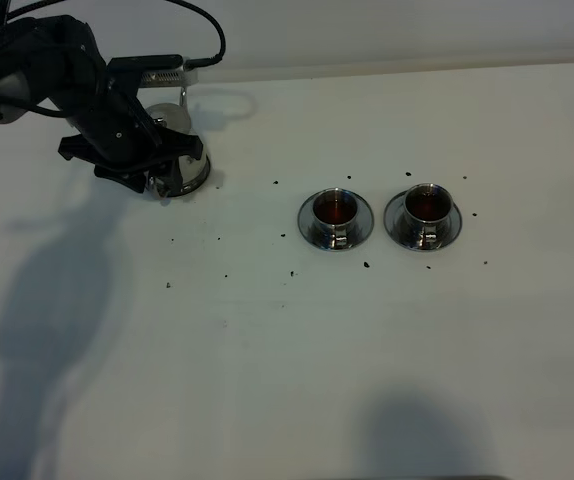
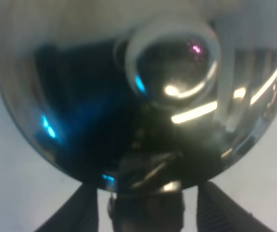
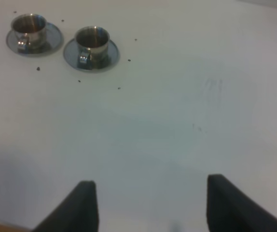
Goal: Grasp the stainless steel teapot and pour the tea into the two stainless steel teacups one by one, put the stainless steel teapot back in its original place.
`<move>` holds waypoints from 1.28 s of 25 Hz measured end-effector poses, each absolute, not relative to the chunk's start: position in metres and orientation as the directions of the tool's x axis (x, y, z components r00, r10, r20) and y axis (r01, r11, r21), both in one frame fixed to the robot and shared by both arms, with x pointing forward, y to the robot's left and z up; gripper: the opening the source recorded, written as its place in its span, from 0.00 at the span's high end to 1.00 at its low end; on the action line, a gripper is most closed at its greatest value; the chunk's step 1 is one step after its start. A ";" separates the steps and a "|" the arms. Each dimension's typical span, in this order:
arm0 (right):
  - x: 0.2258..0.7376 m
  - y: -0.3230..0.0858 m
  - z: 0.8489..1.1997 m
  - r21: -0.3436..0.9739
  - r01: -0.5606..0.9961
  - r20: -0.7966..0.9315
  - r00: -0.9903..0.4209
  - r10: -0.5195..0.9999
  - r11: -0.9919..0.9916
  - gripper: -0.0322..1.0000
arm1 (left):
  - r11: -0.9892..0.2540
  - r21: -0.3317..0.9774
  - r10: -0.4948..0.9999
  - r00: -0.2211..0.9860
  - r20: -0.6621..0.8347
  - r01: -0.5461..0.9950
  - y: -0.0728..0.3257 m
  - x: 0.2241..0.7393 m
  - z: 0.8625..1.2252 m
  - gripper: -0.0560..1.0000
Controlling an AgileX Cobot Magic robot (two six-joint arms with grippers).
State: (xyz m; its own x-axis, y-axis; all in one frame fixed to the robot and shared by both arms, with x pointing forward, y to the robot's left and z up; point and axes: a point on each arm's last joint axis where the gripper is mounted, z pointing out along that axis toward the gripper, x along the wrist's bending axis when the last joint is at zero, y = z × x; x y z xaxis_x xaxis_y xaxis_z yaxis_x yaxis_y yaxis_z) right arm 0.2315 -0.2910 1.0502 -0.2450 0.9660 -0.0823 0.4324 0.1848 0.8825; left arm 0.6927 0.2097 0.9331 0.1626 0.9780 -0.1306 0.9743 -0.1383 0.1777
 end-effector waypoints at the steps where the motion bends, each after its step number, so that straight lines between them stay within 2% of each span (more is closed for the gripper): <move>1: 0.231 -0.291 1.050 0.883 0.432 -0.082 -0.245 0.966 0.185 0.50 | -0.141 0.166 0.978 0.164 -0.131 0.976 0.210 0.691 0.935 0.46; 10: 0.231 -0.291 1.050 0.883 0.433 -0.081 -0.245 0.966 0.184 0.50 | -0.180 0.047 0.973 0.185 -0.139 0.982 0.215 0.658 0.997 0.47; 14: 0.231 -0.291 1.050 0.883 0.433 -0.081 -0.245 0.966 0.184 0.50 | -0.191 0.077 0.970 0.200 -0.136 0.978 0.213 0.645 1.017 0.49; 23: 0.231 -0.291 1.050 0.883 0.432 -0.082 -0.245 0.966 0.185 0.50 | -0.204 -0.044 0.971 0.196 -0.140 0.978 0.226 0.552 1.022 0.50; 27: 0.231 -0.291 1.050 0.883 0.432 -0.082 -0.245 0.966 0.185 0.50 | -0.189 -0.039 0.972 0.182 -0.151 0.981 0.235 0.496 1.016 0.50; 32: 0.231 -0.291 1.050 0.883 0.432 -0.082 -0.245 0.966 0.185 0.50 | -0.176 0.031 0.972 0.178 -0.153 0.984 0.247 0.437 1.012 0.50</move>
